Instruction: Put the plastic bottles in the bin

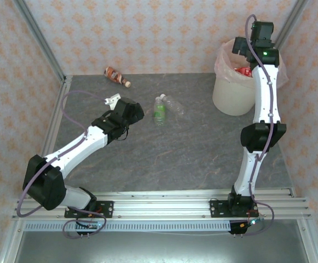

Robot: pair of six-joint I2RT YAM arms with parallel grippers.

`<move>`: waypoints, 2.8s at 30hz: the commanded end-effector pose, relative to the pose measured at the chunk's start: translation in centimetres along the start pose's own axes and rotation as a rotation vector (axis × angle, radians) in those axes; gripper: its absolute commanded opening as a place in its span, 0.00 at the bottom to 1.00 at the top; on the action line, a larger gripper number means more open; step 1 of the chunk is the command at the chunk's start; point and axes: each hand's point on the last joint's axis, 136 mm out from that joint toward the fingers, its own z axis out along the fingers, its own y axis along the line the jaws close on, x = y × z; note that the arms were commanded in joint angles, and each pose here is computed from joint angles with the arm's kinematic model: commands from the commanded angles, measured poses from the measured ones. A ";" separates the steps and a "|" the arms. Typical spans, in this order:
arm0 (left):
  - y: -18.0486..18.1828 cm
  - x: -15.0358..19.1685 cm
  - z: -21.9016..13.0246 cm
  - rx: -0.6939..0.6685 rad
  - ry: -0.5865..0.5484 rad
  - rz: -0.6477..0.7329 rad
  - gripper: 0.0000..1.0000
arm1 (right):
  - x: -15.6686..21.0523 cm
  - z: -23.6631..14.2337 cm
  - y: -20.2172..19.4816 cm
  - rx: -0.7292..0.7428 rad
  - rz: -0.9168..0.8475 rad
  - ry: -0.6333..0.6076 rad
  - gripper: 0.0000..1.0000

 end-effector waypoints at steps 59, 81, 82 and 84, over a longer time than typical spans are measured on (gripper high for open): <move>-1.1 1.9 2.8 -0.018 0.106 -0.051 1.00 | 33.8 2.5 26.8 -0.691 -1.038 0.598 0.91; -1.6 2.5 3.2 0.002 0.129 -0.052 1.00 | 26.8 -1.6 24.4 -0.605 -0.924 0.407 0.51; -1.6 2.5 3.2 0.004 0.129 -0.053 1.00 | 26.3 -1.9 24.1 -0.599 -0.912 0.393 0.50; -1.7 2.5 3.3 0.005 0.131 -0.052 1.00 | 24.9 -3.0 23.4 -0.603 -0.868 0.350 0.49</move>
